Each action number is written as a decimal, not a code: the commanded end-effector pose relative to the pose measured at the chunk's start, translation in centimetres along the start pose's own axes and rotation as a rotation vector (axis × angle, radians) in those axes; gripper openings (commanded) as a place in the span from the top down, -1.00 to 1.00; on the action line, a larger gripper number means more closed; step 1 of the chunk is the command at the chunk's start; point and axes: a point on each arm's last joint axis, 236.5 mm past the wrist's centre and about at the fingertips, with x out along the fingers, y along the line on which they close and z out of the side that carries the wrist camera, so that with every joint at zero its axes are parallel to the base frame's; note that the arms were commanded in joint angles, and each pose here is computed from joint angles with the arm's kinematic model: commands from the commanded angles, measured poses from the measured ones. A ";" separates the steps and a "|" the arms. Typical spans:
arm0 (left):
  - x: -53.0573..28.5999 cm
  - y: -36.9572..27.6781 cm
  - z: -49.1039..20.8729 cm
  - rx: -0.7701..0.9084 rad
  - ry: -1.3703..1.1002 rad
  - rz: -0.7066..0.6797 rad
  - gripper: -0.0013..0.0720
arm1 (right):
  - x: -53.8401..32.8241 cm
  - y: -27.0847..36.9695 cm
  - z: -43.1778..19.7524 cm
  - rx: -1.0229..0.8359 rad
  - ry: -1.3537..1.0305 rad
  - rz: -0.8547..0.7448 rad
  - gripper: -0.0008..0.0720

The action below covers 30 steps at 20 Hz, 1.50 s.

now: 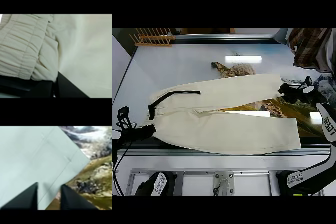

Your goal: Fold the clothes and pants, and hang the long-sleeved shirts on hangers.

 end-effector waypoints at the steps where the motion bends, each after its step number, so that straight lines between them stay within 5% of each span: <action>1: 0.0 0.0 0.0 -0.001 -0.001 0.000 0.93 | 0.7 0.7 0.4 -0.024 -0.038 0.008 0.81; 4: 0.0 0.0 0.0 0.000 0.000 0.000 0.93 | -1.3 0.2 -0.2 -0.125 0.012 -0.035 0.94; 9: 0.0 -0.1 -0.1 -0.002 0.003 -0.003 0.93 | -9.0 -5.8 -2.7 -0.307 0.106 -0.356 0.94; 15: 0.0 -0.1 -0.2 -0.002 0.007 -0.004 0.93 | -10.8 -7.1 -6.0 -0.283 0.141 -0.358 0.91; 16: 0.0 -0.1 -0.2 -0.002 0.008 -0.004 0.93 | -11.1 -6.6 -5.8 -0.278 0.133 -0.345 0.83; 18: 0.0 -0.1 -0.3 -0.002 0.011 -0.006 0.93 | -13.1 -4.7 -4.6 -0.298 0.090 -0.314 -0.57; 23: 0.0 -0.2 -0.6 -0.001 0.024 -0.010 0.93 | -22.9 -7.4 -3.4 -0.310 0.042 -0.378 -0.64; 30: 0.0 -0.2 -0.5 -0.002 0.021 -0.010 0.93 | -26.6 -18.3 -11.7 0.151 0.116 -0.366 -0.64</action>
